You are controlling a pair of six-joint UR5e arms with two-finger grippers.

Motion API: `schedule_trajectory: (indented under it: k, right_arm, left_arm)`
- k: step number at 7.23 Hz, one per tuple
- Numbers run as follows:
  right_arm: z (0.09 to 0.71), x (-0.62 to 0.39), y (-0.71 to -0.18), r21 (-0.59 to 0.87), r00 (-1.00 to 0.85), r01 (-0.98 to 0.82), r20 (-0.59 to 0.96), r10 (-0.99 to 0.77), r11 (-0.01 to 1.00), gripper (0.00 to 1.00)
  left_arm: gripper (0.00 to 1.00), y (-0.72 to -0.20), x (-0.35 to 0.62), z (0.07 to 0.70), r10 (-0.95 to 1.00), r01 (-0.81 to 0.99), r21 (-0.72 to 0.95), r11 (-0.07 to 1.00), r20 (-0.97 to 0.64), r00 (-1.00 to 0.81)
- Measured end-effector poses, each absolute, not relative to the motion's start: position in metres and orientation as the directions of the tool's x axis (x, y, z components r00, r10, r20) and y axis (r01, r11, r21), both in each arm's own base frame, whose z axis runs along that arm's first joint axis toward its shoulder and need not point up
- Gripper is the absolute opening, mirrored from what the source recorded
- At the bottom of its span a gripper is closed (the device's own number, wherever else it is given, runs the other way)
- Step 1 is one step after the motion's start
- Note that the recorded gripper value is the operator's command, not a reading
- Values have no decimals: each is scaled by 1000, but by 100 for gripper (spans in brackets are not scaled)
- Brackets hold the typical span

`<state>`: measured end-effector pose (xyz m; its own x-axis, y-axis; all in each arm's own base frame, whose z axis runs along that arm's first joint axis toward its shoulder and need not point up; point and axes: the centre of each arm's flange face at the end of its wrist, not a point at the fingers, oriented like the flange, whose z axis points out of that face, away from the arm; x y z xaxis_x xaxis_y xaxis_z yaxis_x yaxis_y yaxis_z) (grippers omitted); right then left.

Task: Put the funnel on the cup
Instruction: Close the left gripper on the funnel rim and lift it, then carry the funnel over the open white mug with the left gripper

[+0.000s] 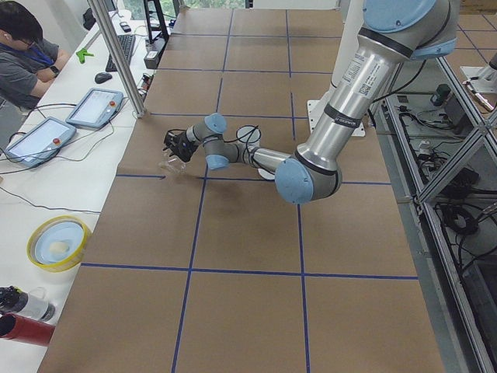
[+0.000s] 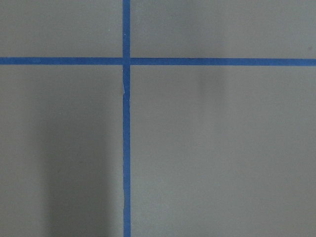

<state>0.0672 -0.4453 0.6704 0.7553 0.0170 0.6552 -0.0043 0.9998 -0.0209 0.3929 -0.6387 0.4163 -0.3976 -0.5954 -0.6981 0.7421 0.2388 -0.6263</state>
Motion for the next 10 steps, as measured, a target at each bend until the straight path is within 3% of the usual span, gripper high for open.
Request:
schedule_trajectory:
  k: [4,7,10]
  right_arm:
    - [670,67,-445,-20,755,-4,655,16,1000,100]
    - [670,67,-445,-20,755,-4,655,17,1000,100]
    - [670,67,-445,-20,755,-4,655,17,1000,100]
  left_arm:
    - [0,-649,369,400,-559,728,-643,238,-704,-439]
    - [0,-638,315,308,-522,633,-691,351,-705,-480]
    - [0,-572,267,186,-585,584,-681,442,-712,-388]
